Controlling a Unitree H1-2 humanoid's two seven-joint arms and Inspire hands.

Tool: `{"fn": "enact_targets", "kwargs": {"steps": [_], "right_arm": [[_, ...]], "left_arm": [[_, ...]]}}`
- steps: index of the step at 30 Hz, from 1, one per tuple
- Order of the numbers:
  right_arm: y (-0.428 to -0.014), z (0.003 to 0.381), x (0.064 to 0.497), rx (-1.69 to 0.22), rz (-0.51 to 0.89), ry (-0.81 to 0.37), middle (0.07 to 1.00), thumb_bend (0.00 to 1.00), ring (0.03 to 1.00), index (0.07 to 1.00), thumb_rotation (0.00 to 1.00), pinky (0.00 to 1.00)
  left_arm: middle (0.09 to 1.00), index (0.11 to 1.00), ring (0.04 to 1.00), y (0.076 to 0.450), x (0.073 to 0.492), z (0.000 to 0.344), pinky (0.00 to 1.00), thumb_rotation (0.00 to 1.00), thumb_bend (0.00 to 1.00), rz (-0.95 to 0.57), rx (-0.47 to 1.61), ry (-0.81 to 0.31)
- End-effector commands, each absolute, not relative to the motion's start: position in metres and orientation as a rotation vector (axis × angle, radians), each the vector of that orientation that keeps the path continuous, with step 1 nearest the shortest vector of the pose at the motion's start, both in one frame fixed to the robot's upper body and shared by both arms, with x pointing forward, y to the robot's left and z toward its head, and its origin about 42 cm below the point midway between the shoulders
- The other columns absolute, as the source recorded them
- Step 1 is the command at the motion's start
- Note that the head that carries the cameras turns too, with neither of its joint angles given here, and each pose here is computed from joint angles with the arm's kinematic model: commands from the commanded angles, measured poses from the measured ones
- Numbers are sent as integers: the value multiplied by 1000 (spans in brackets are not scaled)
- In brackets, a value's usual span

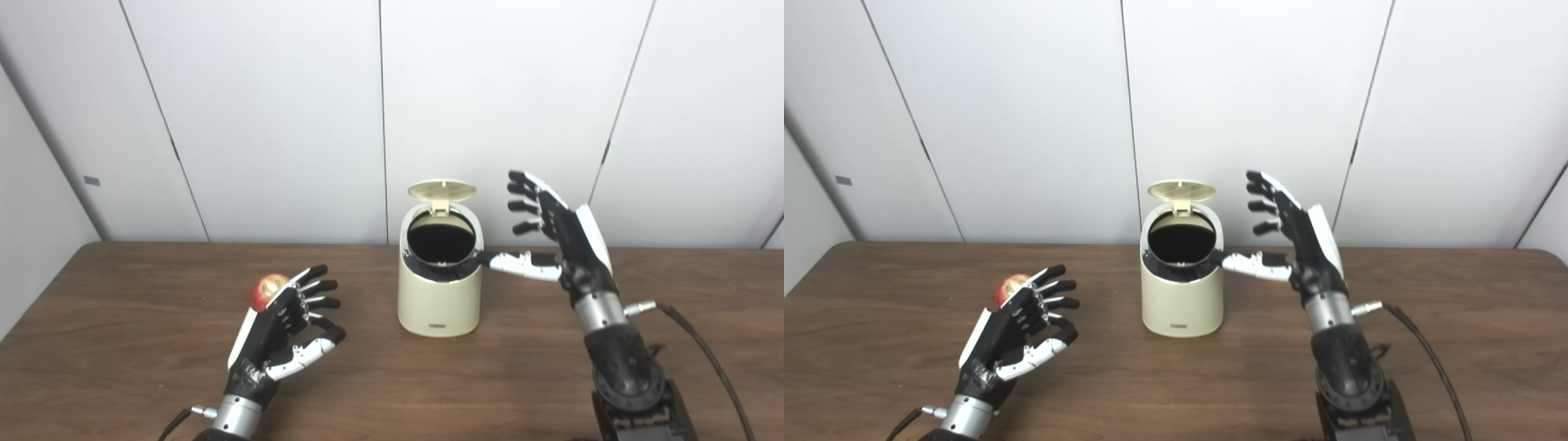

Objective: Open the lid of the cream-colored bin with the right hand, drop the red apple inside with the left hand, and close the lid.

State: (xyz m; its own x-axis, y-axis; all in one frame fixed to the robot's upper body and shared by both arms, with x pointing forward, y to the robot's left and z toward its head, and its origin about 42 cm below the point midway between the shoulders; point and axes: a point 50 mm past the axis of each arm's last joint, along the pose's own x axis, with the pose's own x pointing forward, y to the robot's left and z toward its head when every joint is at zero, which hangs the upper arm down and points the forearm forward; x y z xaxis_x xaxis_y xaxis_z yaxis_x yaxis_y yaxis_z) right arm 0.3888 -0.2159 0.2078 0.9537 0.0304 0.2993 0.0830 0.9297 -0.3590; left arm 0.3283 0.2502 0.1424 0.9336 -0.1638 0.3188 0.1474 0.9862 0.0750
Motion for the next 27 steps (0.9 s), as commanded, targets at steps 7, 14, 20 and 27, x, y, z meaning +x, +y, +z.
{"fn": "enact_targets", "kwargs": {"steps": [7, 14, 20, 27], "right_arm": [[-234, 177, 364, -213, -71, -388, 867, 793, 802, 883, 234, 707], [-236, 165, 359, -235, -54, -395, 877, 825, 818, 884, 258, 736], [-237, 163, 357, -248, -54, -392, 872, 834, 820, 883, 254, 738], [-254, 156, 358, -243, -48, -376, 887, 818, 842, 897, 243, 774]], "left_arm": [[788, 857, 701, 255, 334, 156, 549, 151, 673, -172, 54, -395], [789, 860, 706, 253, 336, 155, 559, 154, 683, -167, 51, -392], [790, 858, 702, 247, 335, 156, 550, 142, 667, -172, 49, -402], [801, 854, 709, 230, 335, 152, 541, 187, 698, -177, 29, -385]]}}
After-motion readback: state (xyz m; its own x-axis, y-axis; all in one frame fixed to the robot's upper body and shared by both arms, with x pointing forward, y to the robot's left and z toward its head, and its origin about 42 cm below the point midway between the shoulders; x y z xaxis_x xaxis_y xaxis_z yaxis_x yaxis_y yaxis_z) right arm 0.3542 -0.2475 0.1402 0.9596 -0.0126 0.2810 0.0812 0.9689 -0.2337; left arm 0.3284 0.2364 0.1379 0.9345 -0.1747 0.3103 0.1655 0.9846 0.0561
